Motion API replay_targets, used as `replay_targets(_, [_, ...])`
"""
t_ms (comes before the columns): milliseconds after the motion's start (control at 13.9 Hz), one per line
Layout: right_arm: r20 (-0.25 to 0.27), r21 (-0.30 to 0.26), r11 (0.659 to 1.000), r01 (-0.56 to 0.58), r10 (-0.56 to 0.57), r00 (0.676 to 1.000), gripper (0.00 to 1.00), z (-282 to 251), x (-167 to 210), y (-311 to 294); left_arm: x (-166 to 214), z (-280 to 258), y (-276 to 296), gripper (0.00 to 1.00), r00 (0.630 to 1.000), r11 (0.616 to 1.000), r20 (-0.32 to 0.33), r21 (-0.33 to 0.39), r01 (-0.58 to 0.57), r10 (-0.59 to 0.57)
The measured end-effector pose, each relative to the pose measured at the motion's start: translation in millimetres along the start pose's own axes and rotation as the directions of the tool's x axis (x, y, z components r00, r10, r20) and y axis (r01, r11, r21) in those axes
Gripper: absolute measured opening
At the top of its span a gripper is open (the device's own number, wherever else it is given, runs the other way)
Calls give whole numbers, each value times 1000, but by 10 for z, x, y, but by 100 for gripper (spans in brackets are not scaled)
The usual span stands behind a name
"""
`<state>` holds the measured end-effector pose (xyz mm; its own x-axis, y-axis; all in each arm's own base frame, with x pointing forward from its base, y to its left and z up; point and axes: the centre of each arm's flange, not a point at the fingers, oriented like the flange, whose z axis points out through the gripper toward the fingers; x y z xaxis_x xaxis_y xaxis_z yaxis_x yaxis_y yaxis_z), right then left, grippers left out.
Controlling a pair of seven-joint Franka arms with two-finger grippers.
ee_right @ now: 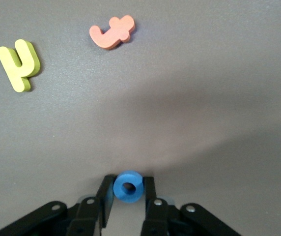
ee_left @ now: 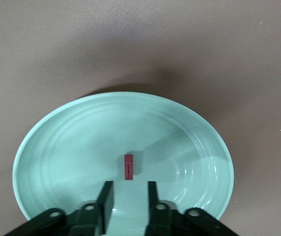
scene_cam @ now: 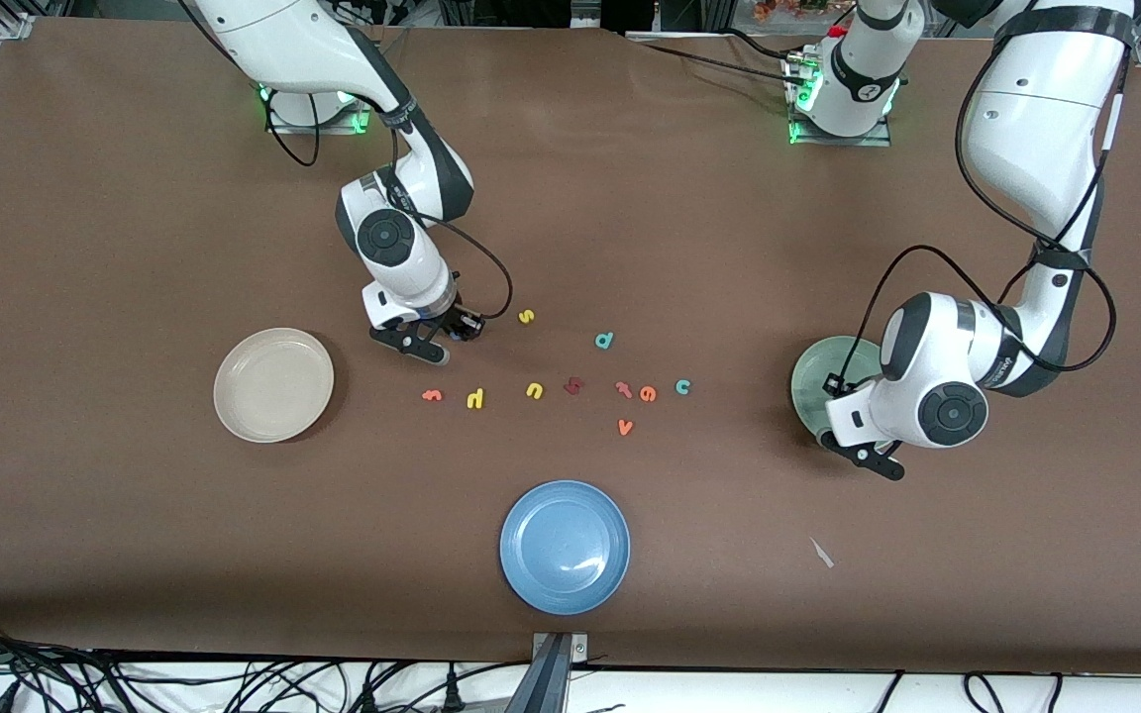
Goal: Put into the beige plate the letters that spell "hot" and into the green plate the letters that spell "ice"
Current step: 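Carry the maroon l onto the green plate with the left gripper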
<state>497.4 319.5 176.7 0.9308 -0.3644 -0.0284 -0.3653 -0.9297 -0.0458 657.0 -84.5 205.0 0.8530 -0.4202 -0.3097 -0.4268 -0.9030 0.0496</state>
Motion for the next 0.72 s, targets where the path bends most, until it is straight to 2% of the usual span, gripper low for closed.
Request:
replay_targets(215, [-1, 1, 1000, -6, 6, 1000, 28, -2, 1, -2, 23, -192, 153, 68, 1000, 1000, -17, -4, -3, 3])
replay_targets(431, [-9, 12, 1000, -8, 9, 1000, 28, -33, 45, -67, 60, -515, 630, 98, 997, 998, -45, -38, 57, -59])
replay_targets(574, [-6, -7, 1000, -13, 13, 1000, 28, -130, 162, -89, 116, -614, 1065, 100, 992, 992, -51, -60, 114, -117])
replay_targets(718, [-6, -62, 998, 6, -7, 1000, 28, -356, 420, -18, 164, -633, 1565, 100, 986, 985, -45, -68, 158, -161])
